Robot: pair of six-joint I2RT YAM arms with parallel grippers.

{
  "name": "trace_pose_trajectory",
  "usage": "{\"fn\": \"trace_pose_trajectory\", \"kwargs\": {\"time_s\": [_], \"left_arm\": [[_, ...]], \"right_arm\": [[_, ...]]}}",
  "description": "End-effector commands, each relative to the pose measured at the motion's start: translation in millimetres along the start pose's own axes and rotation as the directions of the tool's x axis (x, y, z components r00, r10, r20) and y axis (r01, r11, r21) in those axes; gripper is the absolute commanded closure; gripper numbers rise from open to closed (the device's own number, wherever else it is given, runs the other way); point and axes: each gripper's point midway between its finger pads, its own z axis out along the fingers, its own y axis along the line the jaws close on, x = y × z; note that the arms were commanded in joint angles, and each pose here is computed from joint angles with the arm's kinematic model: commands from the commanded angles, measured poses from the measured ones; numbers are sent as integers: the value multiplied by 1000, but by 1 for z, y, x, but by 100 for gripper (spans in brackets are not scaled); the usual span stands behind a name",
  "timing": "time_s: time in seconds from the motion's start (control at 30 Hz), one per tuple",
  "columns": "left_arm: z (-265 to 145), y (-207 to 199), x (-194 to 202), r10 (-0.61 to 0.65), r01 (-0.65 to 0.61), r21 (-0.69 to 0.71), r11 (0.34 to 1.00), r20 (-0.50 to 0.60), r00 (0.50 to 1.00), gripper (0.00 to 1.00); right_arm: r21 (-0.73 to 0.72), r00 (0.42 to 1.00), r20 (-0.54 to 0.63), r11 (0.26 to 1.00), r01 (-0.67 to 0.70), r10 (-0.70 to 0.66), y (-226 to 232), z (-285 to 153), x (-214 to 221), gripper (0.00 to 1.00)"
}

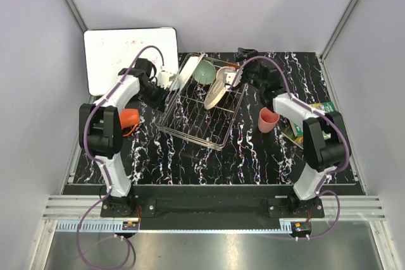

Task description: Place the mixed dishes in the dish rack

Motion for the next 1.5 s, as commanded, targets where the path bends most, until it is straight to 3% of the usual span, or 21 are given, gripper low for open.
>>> {"fn": "trace_pose_trajectory", "kwargs": {"time_s": [0.0, 0.2, 0.37, 0.53, 0.6, 0.7, 0.73, 0.77, 0.8, 0.83, 0.9, 0.93, 1.1, 1.33, 1.47], "left_arm": [[-18, -48, 7, 50, -52, 162, 985, 21, 999, 81], [-24, -64, 9, 58, -63, 184, 981, 34, 998, 80], [-25, -67, 13, 59, -63, 177, 982, 25, 998, 81], [-23, -60, 14, 56, -57, 154, 986, 13, 998, 81], [-25, -58, 10, 52, -55, 148, 987, 20, 998, 81], [-28, -54, 4, 42, -47, 139, 989, 33, 999, 81], [-27, -52, 4, 36, -40, 135, 990, 30, 999, 81], [-28, -51, 2, 35, -40, 131, 991, 34, 999, 81], [-29, -49, 0, 32, -36, 129, 991, 39, 999, 81], [-29, -48, -1, 28, -33, 126, 991, 40, 999, 81], [-30, -46, -4, 24, -29, 126, 992, 45, 999, 81], [-30, -45, -4, 20, -25, 124, 992, 44, 999, 81], [-32, -43, -9, 7, -13, 119, 993, 50, 999, 81], [-25, -46, -8, -29, 22, 143, 989, 45, 999, 81], [-15, -44, -10, -50, 44, 158, 987, 36, 998, 82]], "right_arm": [[178, 993, -14, 978, -112, 116, -60, -38, -16, 0], [163, 960, -153, 964, -210, 235, -50, -71, -8, 0], [162, 858, -264, 897, -411, 441, -37, -98, -12, 0], [176, 762, -408, 862, -474, 503, -13, -120, -27, 0], [228, 729, -353, 810, -540, 586, -22, -129, -52, 0], [360, 567, -192, 595, -719, 801, -46, -153, -85, 0], [372, 400, -118, 414, -831, 909, -46, -159, -98, 0], [383, 303, -39, 294, -876, 952, -59, -175, -110, 0], [365, 194, -49, 199, -909, 980, -47, -182, -118, 0], [247, 61, -36, 68, -967, 997, -37, -181, -145, 0], [-17, -12, -108, -14, -1000, 994, -16, -195, -198, 0], [-80, -70, -137, -81, -994, 988, -6, -204, -214, 0], [-261, -142, -343, -239, -935, 928, 43, -229, -259, 0], [-364, -72, -583, -339, -867, 809, 111, -241, -307, 0], [-401, 4, -638, -327, -856, 770, 132, -240, -324, 0]]}}
